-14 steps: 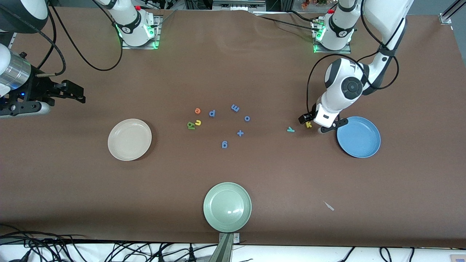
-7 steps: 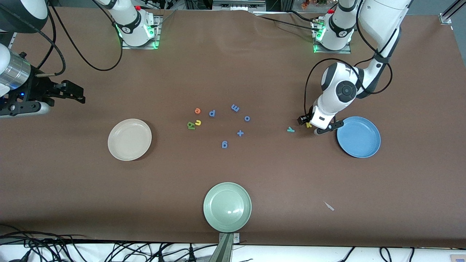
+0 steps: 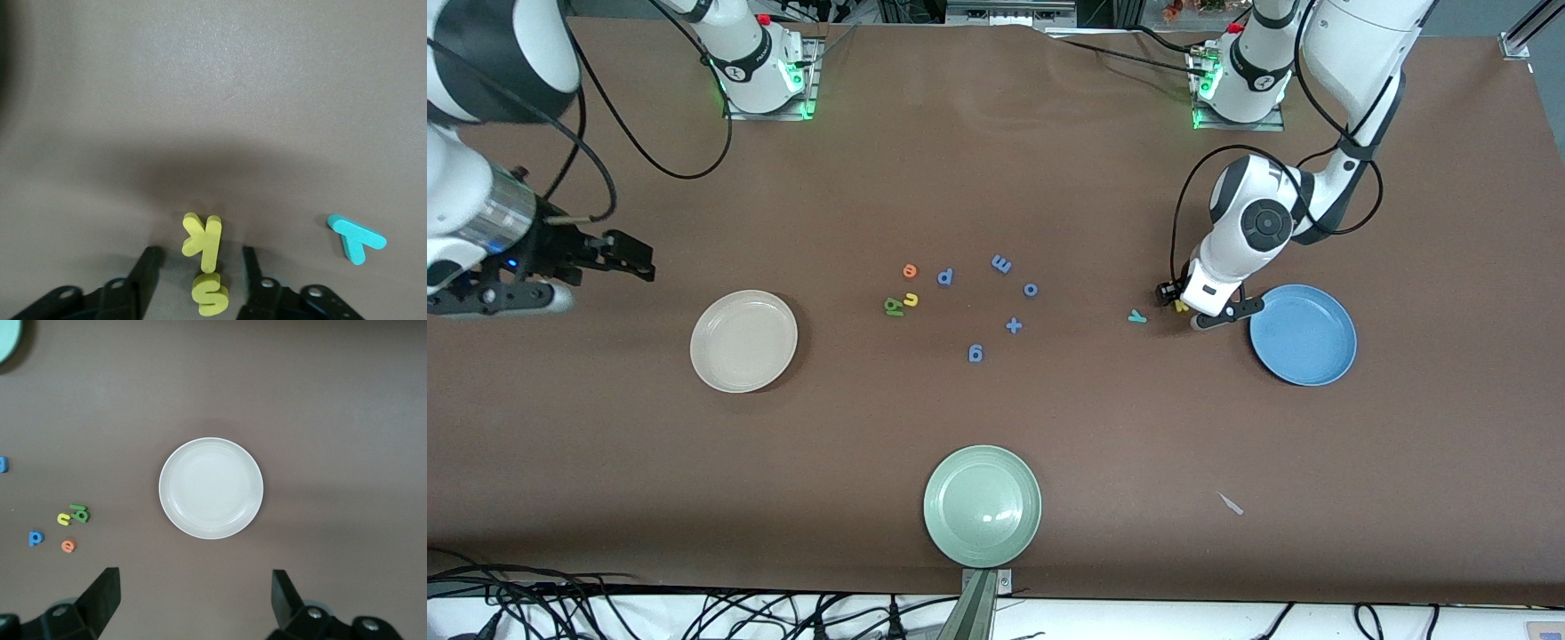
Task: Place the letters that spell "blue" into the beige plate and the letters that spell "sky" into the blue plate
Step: 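Grasp the yellow k with the left gripper while the right gripper reaches out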
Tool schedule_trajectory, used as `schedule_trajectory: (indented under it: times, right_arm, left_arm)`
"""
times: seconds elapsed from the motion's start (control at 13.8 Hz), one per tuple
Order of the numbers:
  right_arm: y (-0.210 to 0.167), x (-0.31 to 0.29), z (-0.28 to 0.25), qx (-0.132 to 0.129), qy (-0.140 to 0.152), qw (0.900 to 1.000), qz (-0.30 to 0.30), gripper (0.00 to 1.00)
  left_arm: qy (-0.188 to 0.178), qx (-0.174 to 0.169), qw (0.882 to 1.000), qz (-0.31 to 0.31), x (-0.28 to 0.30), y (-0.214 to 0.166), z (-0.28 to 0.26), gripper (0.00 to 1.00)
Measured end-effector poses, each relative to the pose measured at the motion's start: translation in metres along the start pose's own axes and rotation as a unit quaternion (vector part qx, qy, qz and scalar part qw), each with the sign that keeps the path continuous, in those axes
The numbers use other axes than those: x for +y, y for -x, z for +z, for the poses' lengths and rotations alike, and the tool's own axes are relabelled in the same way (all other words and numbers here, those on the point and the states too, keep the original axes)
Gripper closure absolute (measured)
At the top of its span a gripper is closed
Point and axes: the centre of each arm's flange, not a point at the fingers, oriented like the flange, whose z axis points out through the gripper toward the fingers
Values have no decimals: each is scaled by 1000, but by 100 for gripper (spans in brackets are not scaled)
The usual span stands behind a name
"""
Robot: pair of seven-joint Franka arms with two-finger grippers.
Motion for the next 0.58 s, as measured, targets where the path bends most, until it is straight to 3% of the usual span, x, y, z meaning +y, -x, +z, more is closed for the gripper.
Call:
schedule_trajectory:
  times: [0.22,0.51,0.58]
  right_arm:
    - [-6,-39,28,-19,0,1000,-20,0]
    - [-9,-119,89,-18,8,1000,-14,0]
    - [-10,-133,106,-20,10,1000,-11,0]
  left_arm:
    - [-10,9,1000,14,-2,-2,-1,46]
    - [-29,28,999,13,-1,-3,-2,48]
    - [-33,32,999,12,0,-2,-1,54]
